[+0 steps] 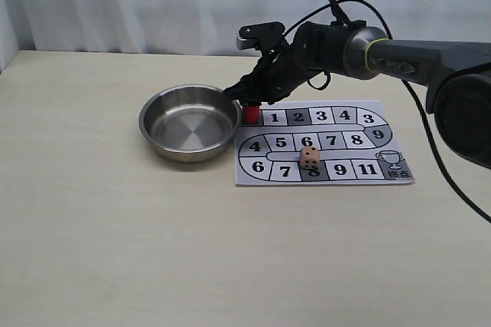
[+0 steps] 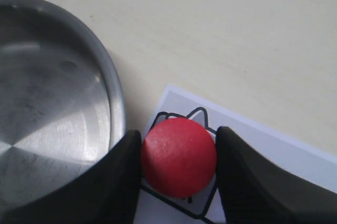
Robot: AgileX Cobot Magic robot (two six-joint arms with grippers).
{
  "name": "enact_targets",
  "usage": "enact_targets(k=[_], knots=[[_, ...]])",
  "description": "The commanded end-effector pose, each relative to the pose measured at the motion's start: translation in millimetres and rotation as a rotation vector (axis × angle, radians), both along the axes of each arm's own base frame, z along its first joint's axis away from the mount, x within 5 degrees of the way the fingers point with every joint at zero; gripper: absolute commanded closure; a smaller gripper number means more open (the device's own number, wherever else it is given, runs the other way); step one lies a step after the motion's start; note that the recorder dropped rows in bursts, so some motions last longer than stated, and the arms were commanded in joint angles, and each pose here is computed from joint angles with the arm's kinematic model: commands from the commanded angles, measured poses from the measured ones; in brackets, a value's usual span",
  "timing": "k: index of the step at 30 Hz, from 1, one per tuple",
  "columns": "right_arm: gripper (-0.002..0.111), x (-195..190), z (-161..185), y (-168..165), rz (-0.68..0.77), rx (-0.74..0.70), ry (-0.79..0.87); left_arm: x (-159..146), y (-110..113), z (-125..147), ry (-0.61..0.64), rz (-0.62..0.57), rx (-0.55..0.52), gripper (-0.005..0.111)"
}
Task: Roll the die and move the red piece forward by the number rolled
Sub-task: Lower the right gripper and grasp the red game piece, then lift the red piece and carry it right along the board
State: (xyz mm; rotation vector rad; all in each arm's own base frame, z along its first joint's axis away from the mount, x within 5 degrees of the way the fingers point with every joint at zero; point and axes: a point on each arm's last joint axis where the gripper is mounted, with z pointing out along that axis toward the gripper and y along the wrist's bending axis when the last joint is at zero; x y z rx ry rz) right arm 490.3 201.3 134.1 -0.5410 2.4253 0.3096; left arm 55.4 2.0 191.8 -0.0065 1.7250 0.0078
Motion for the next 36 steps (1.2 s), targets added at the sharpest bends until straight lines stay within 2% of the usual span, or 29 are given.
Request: enact_targets(k=[1, 4, 7, 13, 17, 22, 29, 32, 36], knots=[[0.087, 1, 4, -2, -0.003, -0.003, -0.015, 0, 0, 0, -0.011, -0.002, -0.007, 0.107], [0.089, 1, 11, -2, -0.004, 0.002, -0.027, 0, 0, 0, -0.011, -0.002, -0.007, 0.107], [0.104, 0, 19, -4, -0.004, 0.006, -0.032, 0, 0, 0, -0.011, -0.002, -0.007, 0.107], [0.104, -1, 28, -4, 0.000, 0.006, -0.041, 0, 0, 0, -0.011, -0.002, -0.007, 0.107], [0.104, -3, 33, -8, 0.028, -0.055, -0.046, 0, 0, 0, -0.011, -0.002, -0.007, 0.107], [0.104, -1, 36, -22, -0.020, -0.099, -0.023, 0, 0, 0, -0.011, -0.002, -0.007, 0.107], [0.104, 2, 34, -39, -0.072, -0.078, 0.028, 0, 0, 0, -0.011, -0.002, -0.007, 0.107], [0.104, 2, 31, -38, -0.075, -0.067, 0.035, 0, 0, 0, -0.011, -0.002, -0.007, 0.107], [0.104, 3, 8, -38, -0.074, -0.083, 0.080, 0, 0, 0, -0.011, -0.002, -0.007, 0.107]])
